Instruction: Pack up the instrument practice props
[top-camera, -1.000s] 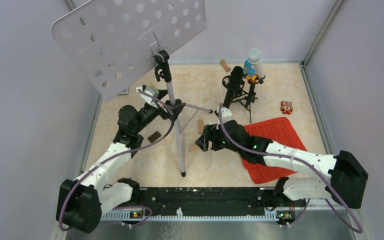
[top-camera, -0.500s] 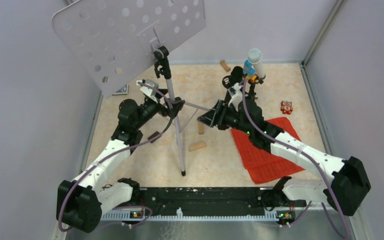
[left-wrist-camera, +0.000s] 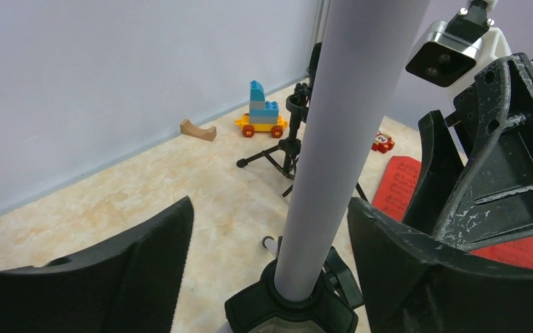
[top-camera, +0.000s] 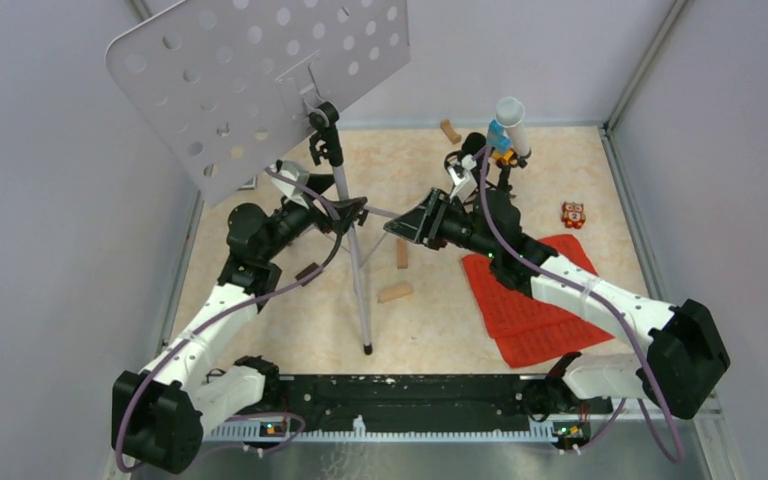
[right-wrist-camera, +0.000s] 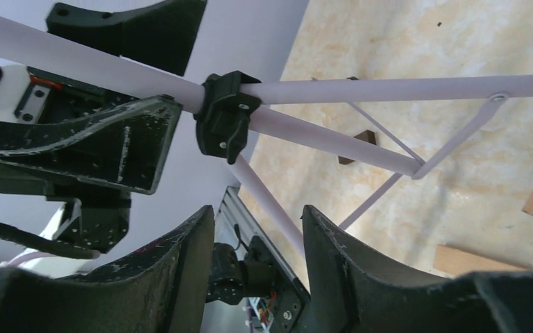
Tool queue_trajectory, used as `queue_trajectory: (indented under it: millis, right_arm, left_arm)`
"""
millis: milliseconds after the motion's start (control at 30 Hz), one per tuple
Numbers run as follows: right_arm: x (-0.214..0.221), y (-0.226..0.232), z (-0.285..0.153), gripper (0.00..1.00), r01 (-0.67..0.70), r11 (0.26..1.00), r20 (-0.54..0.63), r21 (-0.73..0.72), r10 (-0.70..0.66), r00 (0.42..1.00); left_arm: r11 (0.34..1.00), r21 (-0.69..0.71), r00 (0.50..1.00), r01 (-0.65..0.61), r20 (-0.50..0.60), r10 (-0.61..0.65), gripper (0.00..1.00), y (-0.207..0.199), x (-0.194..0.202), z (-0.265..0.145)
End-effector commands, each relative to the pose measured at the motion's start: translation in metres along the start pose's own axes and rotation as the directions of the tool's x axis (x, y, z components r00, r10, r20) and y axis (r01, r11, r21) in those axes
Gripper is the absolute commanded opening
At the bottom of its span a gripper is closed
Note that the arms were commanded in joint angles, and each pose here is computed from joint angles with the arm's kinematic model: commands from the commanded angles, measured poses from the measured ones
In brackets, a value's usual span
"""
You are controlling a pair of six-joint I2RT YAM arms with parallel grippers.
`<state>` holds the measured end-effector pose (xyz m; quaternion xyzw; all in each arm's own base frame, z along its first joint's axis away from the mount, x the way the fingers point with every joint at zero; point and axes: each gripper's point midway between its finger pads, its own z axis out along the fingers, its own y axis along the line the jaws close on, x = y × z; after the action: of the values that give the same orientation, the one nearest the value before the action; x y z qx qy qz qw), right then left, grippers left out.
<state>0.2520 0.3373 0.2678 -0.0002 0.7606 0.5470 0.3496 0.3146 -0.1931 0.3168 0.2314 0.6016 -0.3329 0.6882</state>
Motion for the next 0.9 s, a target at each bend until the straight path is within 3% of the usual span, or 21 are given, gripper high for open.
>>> queue_trajectory:
  millis: [0,267,600,867]
  right_arm:
    - [-0.015,0.024,0.002,0.47,-0.008,0.995,0.05,-0.101,0.013,0.999]
    - [-0.023,0.043,0.018,0.42,-0.079,0.979,0.046,-0.189,0.089,0.995]
    - [-0.02,0.048,0.041,0.4,-0.092,0.964,-0.005,-0.248,0.094,0.996]
    - [-0.022,0.045,0.049,0.4,-0.096,0.963,0.006,-0.251,0.1,0.995]
  left_arm:
    - [0.994,0.026,0.982,-0.105,0.163,0.099,0.8,-0.006,-0.043,0.002]
    - [0.99,0.056,0.98,-0.127,0.162,0.117,0.64,-0.007,-0.053,0.013]
    - [0.989,0.078,0.985,-0.124,0.13,0.114,0.01,-0.01,-0.036,0.009]
    - [0.979,0.133,0.983,-0.156,0.123,0.14,0.0,-0.017,-0.033,0.007]
